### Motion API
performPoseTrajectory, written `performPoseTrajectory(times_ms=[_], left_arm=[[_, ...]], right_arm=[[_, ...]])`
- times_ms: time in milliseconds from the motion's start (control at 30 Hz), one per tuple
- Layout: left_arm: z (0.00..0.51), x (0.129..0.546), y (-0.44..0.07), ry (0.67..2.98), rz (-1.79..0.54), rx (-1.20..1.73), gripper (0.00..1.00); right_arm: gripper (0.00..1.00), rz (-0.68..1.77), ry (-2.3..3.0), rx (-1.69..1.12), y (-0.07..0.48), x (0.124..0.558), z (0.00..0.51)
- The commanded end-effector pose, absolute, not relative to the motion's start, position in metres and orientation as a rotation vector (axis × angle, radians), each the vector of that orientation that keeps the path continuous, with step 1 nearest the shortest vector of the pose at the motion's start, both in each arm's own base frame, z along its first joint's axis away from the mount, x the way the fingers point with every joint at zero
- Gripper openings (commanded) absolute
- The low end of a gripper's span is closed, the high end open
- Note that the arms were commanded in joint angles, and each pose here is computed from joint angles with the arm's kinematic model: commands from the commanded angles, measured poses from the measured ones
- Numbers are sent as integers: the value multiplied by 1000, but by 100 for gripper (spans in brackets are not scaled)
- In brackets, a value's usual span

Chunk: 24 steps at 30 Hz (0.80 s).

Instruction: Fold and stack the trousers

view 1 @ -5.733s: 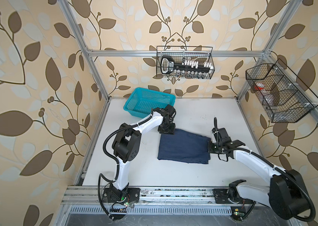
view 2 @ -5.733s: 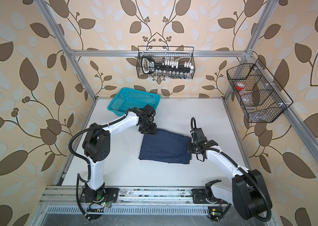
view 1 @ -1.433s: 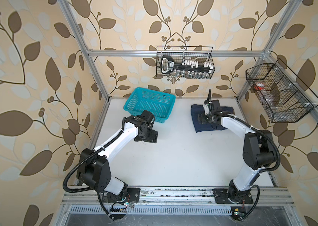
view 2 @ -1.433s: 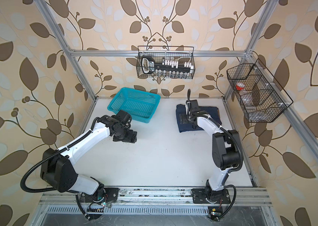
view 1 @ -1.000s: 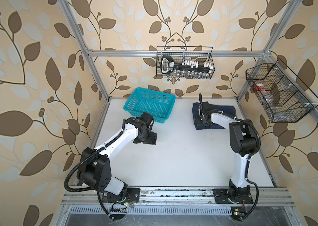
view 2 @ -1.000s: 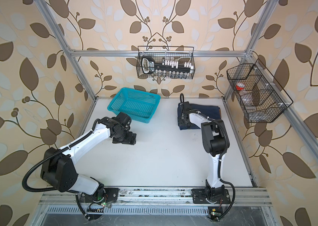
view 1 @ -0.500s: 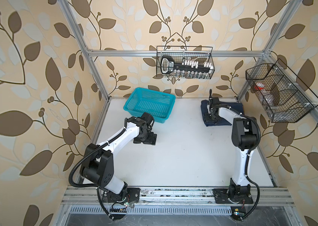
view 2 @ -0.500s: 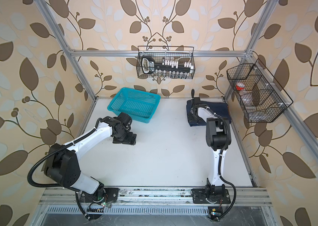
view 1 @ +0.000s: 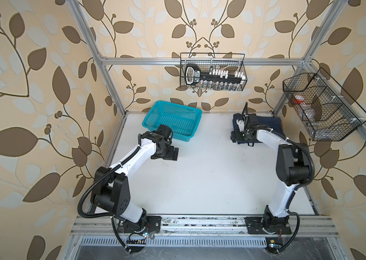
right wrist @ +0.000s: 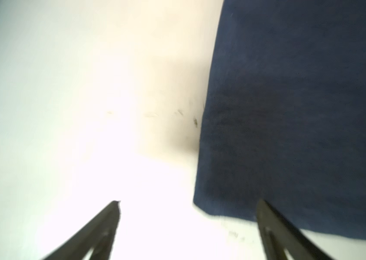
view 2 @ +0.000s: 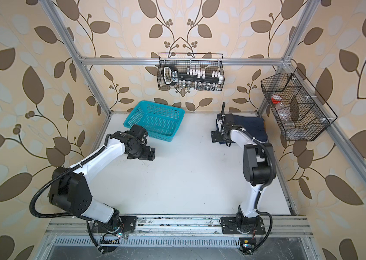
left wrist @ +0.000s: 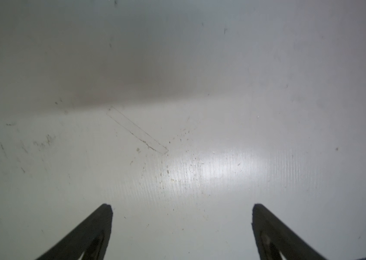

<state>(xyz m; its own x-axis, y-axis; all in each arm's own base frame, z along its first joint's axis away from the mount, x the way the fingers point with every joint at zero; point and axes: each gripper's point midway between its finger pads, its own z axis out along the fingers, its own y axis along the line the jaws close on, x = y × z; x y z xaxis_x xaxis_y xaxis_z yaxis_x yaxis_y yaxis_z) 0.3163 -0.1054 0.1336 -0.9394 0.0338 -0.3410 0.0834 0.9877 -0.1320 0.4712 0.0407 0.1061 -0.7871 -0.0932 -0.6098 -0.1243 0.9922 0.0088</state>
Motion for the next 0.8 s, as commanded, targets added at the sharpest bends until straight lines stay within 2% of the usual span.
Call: performPoseTrajectory(times_ms=[0, 200, 400, 533, 767], left_arm=[[164, 335, -88, 2561, -163, 128, 99], [144, 354, -18, 2326, -9, -93, 99], [119, 371, 25, 2168, 139, -194, 99], [111, 386, 33, 2089, 141, -217, 99], [80, 396, 31, 2116, 105, -223, 99]], right_arm=[[100, 76, 2262, -73, 31, 463, 147], [100, -61, 1995, 71, -12, 408, 169], [100, -123, 1813, 139, -28, 363, 151], [100, -139, 1761, 134, -26, 346, 135], [100, -116, 1751, 59, -12, 345, 121]])
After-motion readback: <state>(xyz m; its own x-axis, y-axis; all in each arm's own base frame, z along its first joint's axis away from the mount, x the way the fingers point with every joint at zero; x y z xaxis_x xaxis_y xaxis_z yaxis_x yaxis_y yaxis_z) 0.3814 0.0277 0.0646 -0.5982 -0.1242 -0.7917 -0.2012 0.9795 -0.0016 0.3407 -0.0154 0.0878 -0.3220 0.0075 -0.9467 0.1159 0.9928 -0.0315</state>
